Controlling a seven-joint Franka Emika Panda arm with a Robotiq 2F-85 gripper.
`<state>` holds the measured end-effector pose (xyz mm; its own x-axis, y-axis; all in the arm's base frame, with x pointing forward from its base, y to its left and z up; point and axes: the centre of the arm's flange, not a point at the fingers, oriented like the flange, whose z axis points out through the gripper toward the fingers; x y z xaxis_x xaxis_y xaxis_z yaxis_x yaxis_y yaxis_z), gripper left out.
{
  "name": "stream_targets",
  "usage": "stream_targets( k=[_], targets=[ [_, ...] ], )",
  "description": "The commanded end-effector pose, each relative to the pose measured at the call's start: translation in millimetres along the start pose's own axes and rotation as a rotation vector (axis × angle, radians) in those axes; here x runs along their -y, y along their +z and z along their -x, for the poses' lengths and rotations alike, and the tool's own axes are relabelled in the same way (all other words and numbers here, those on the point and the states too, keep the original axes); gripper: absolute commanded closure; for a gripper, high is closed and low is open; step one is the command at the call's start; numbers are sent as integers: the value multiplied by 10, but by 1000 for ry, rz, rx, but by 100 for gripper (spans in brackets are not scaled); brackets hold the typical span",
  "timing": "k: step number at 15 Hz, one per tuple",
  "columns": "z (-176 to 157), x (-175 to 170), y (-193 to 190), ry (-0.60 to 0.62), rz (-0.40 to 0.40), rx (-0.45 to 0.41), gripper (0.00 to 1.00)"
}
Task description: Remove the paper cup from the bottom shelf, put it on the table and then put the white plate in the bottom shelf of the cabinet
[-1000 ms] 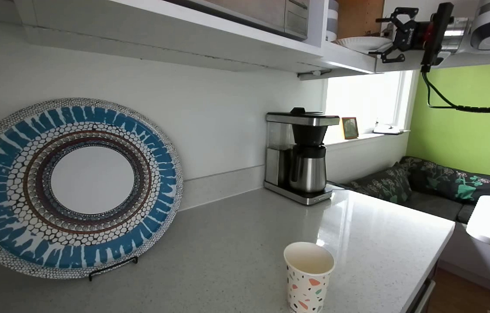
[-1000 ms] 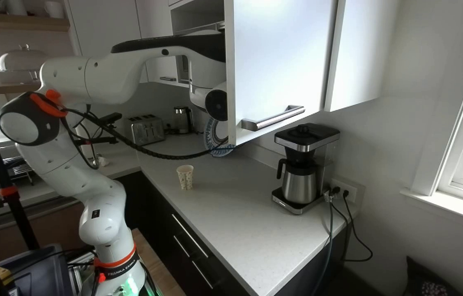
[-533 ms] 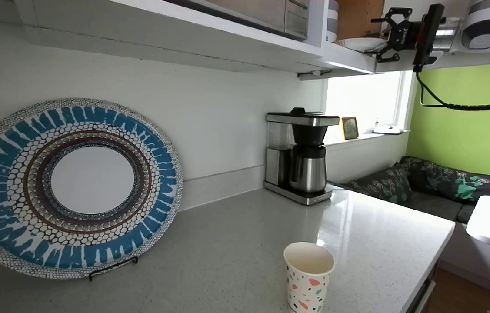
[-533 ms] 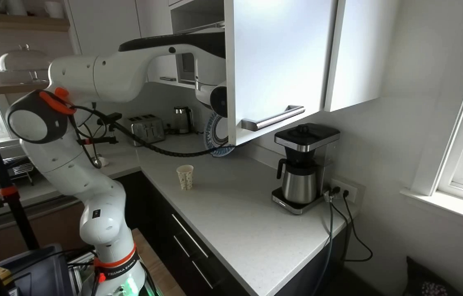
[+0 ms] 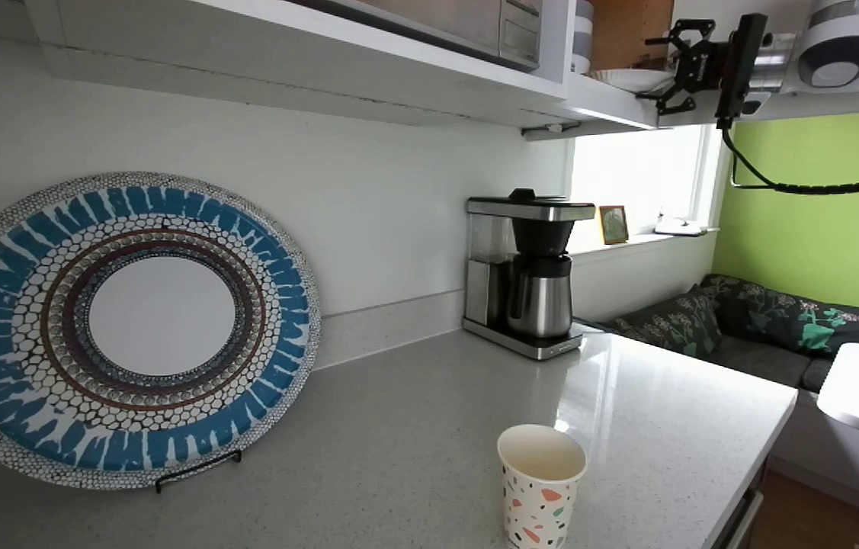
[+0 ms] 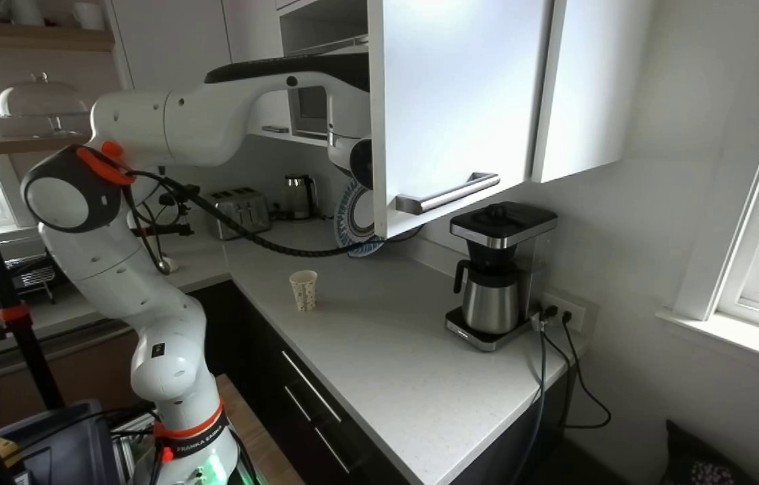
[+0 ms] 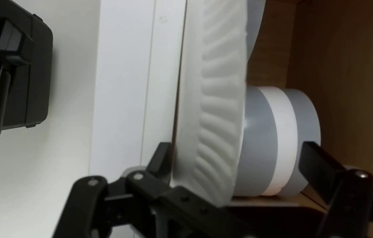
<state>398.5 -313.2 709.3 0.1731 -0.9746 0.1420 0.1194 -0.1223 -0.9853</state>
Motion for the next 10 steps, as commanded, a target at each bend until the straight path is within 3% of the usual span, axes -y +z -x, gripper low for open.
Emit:
stream_targets(
  k=[1, 10],
  targets=[
    [2, 42, 190, -18, -19, -21, 0],
    [10, 109, -39, -77, 16, 23, 0]
  ],
)
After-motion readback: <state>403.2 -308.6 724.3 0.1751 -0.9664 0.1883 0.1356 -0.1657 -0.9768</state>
